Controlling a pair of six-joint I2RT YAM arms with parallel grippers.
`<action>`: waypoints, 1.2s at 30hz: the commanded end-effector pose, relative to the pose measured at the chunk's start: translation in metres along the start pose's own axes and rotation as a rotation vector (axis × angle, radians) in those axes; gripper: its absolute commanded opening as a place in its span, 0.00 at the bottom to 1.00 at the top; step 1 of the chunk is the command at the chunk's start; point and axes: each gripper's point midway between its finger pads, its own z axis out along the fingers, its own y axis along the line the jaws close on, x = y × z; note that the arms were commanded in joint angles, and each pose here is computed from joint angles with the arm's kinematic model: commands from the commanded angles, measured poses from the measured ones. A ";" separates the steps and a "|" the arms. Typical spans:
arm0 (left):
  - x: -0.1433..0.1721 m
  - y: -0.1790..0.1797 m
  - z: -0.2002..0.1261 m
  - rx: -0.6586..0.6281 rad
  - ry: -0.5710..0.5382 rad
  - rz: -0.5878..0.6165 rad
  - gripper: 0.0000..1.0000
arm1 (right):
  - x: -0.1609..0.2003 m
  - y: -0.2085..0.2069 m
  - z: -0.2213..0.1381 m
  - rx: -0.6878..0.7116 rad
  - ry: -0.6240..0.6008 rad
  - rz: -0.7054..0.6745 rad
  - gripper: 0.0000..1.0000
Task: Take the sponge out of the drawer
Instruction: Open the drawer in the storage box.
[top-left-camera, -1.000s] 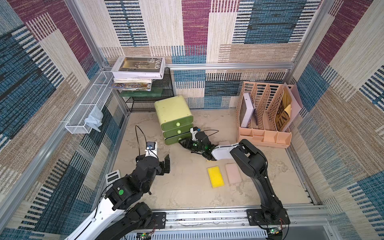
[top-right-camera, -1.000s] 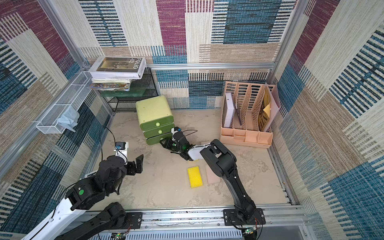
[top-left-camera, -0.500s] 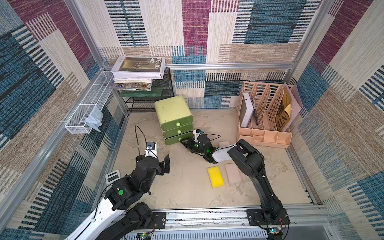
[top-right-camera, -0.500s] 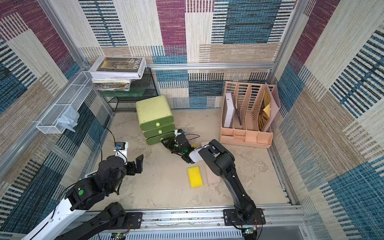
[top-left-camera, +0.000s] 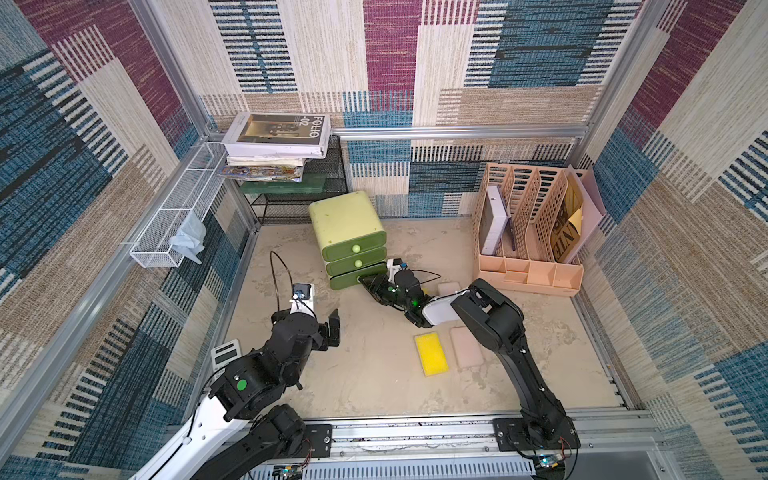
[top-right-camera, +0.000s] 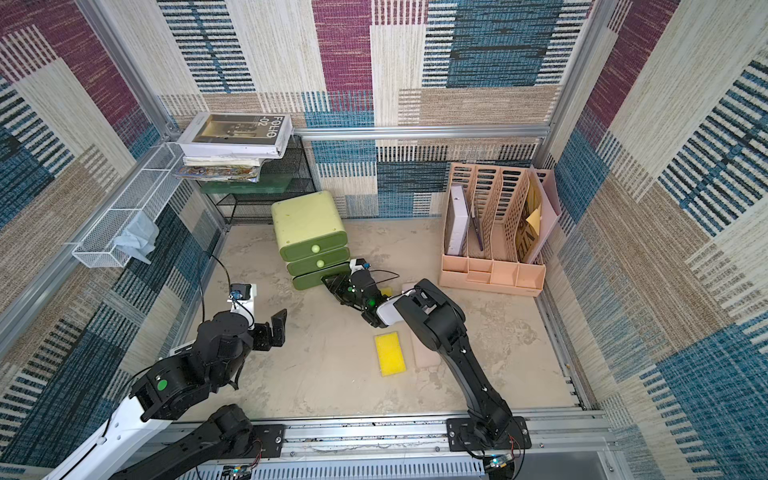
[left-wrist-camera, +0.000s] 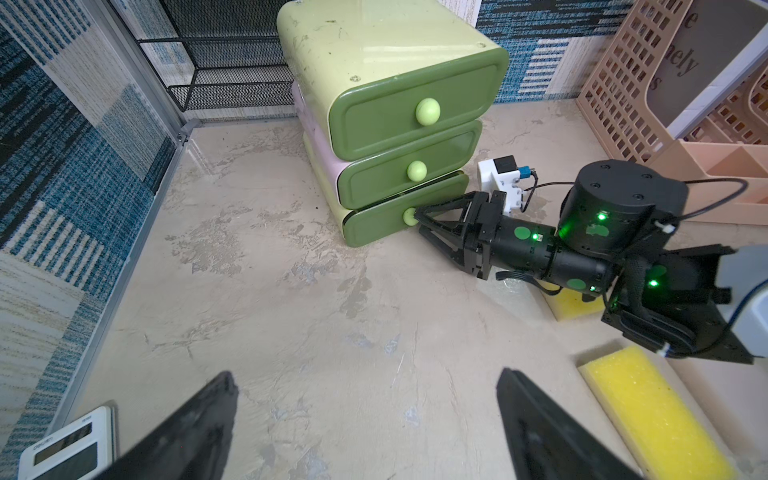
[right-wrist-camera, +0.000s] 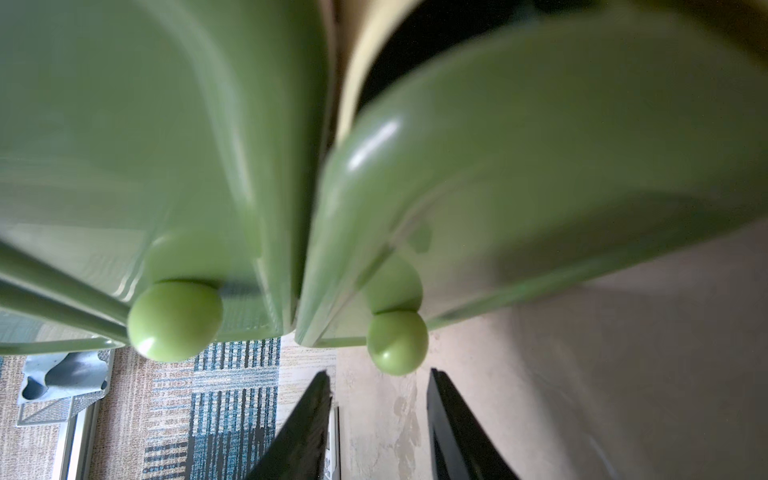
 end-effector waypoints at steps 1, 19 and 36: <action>-0.003 -0.002 0.000 0.008 -0.011 -0.011 1.00 | -0.003 0.009 0.003 -0.036 -0.020 0.005 0.41; -0.003 -0.002 0.000 0.010 -0.011 -0.011 1.00 | -0.001 -0.002 0.009 0.010 -0.034 0.027 0.40; -0.004 -0.002 0.000 0.014 -0.014 -0.013 1.00 | -0.002 -0.009 0.014 0.037 -0.077 0.055 0.39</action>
